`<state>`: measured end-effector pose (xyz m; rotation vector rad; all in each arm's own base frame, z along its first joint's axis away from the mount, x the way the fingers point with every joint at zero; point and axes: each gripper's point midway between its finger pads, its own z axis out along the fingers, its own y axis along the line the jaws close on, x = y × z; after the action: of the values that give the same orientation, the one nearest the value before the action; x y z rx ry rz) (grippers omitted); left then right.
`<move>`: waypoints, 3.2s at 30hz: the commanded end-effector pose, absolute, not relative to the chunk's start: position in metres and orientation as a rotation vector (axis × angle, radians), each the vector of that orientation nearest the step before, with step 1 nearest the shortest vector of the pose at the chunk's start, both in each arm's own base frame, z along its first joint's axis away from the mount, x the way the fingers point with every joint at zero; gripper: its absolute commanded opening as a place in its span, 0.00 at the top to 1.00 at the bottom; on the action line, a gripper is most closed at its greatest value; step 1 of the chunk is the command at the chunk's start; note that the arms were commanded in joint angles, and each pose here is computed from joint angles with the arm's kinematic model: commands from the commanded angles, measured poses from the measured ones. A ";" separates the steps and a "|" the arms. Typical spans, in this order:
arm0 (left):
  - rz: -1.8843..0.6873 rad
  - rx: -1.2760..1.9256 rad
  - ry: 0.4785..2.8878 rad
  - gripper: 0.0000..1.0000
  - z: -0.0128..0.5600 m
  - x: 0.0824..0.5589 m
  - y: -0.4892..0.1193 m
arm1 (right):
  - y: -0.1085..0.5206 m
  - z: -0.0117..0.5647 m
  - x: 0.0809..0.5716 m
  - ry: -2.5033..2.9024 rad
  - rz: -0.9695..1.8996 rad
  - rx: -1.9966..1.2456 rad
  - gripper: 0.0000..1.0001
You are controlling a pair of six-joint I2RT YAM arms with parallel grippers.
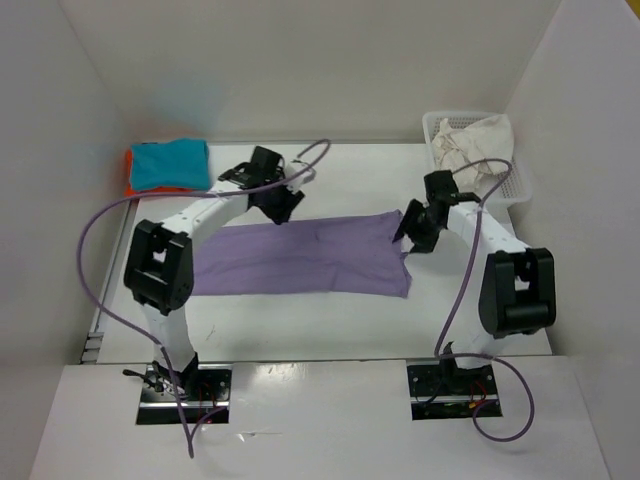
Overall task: Fold and stack the t-shirts
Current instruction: Fold the other side of the tshirt into a rectangle, then rotate the tshirt 90 degrees
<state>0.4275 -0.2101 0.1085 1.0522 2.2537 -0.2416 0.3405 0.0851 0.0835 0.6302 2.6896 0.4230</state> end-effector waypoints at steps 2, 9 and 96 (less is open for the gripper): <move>0.023 0.776 2.368 0.38 0.124 0.427 -0.087 | 0.077 0.062 0.276 2.745 0.295 0.860 0.39; 0.218 0.366 2.506 0.34 0.086 0.412 0.066 | 0.091 0.041 0.256 2.730 0.324 0.987 0.38; -0.091 0.158 2.531 0.32 0.055 0.303 0.143 | 0.556 0.058 0.202 2.968 0.851 0.179 0.31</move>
<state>0.2988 0.1524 0.0594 0.1283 2.5653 -0.0147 0.2036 0.5521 0.0466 0.1475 2.9630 0.8465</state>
